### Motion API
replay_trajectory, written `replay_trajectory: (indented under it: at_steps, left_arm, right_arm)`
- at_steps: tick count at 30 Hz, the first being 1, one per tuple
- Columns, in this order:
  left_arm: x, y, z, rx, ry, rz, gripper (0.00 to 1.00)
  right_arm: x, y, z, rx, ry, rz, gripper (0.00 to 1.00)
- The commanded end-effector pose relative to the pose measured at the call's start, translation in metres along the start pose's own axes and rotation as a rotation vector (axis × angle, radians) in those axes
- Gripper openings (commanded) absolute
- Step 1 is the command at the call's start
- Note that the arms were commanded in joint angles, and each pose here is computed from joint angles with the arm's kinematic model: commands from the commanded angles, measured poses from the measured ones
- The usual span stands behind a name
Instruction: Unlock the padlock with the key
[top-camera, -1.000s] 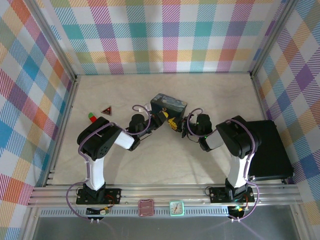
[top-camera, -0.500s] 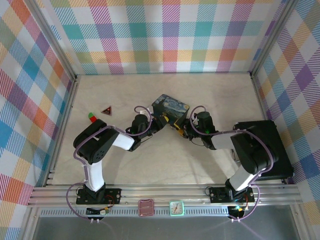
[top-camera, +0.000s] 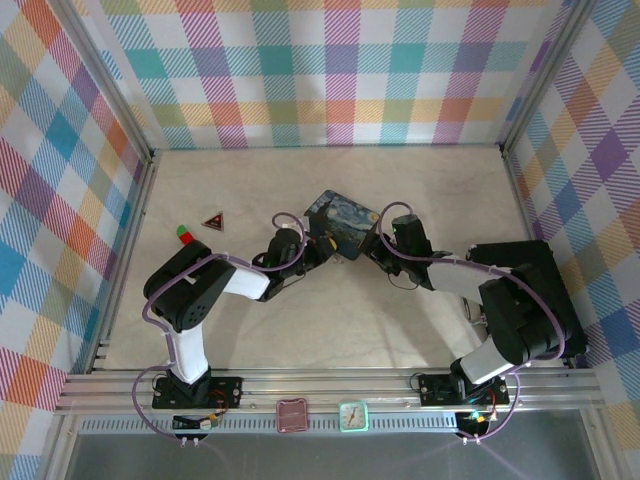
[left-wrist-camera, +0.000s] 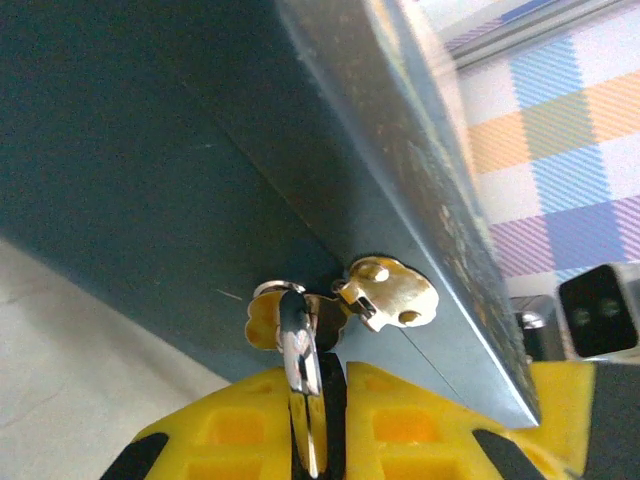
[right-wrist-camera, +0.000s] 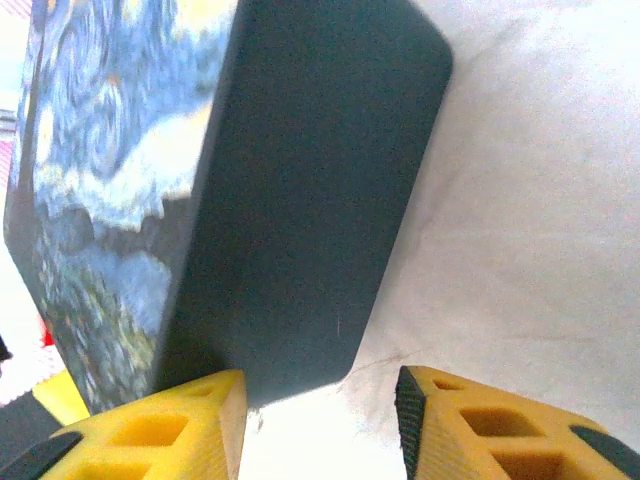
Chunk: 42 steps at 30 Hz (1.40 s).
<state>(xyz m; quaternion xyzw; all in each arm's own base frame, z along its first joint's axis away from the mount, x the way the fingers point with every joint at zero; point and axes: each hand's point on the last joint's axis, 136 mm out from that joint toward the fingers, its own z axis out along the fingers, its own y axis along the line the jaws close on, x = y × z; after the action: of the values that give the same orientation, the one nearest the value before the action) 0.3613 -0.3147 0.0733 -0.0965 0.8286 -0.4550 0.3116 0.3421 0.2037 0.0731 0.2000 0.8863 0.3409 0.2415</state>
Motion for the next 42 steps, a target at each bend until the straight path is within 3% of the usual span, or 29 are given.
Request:
replay_trajectory:
  at_steps: [1, 4, 10, 14, 22, 28, 37, 39, 42]
  left_arm:
    - [0.018, -0.009, 0.002, -0.047, 0.063, 0.052, 0.00]
    - [0.018, -0.006, 0.001, -0.116, 0.069, 0.063, 0.02]
    - [0.012, -0.012, -0.002, -0.151, 0.067, 0.058, 0.35]
    - [0.003, -0.022, -0.011, -0.148, 0.042, 0.054, 0.52]
    - [-0.016, -0.030, -0.047, -0.176, -0.014, 0.065, 0.74]
    - [-0.045, -0.015, -0.070, -0.196, -0.033, 0.022, 0.75]
    - [-0.110, 0.016, -0.112, -0.221, -0.151, -0.047, 0.77]
    - [-0.114, 0.023, -0.115, -0.206, -0.170, -0.086, 0.77]
    - [-0.108, 0.028, -0.111, -0.170, -0.162, -0.125, 0.76]
  right_arm:
    - [-0.016, -0.001, 0.001, 0.013, -0.073, -0.065, 0.44]
    - [-0.012, 0.000, 0.002, -0.003, -0.054, -0.083, 0.44]
    - [-0.005, 0.000, -0.012, -0.011, -0.045, -0.161, 0.47]
    - [-0.001, -0.001, -0.028, -0.002, -0.046, -0.237, 0.52]
    - [0.022, 0.004, -0.053, 0.047, 0.049, -0.419, 0.56]
    - [0.050, 0.027, -0.054, 0.111, 0.114, -0.598, 0.59]
    - [0.068, 0.060, 0.004, 0.322, 0.175, -0.882, 0.66]
    - [0.070, 0.060, 0.017, 0.399, 0.191, -0.946, 0.77]
    - [0.070, 0.060, 0.033, 0.485, 0.209, -1.022, 0.81]
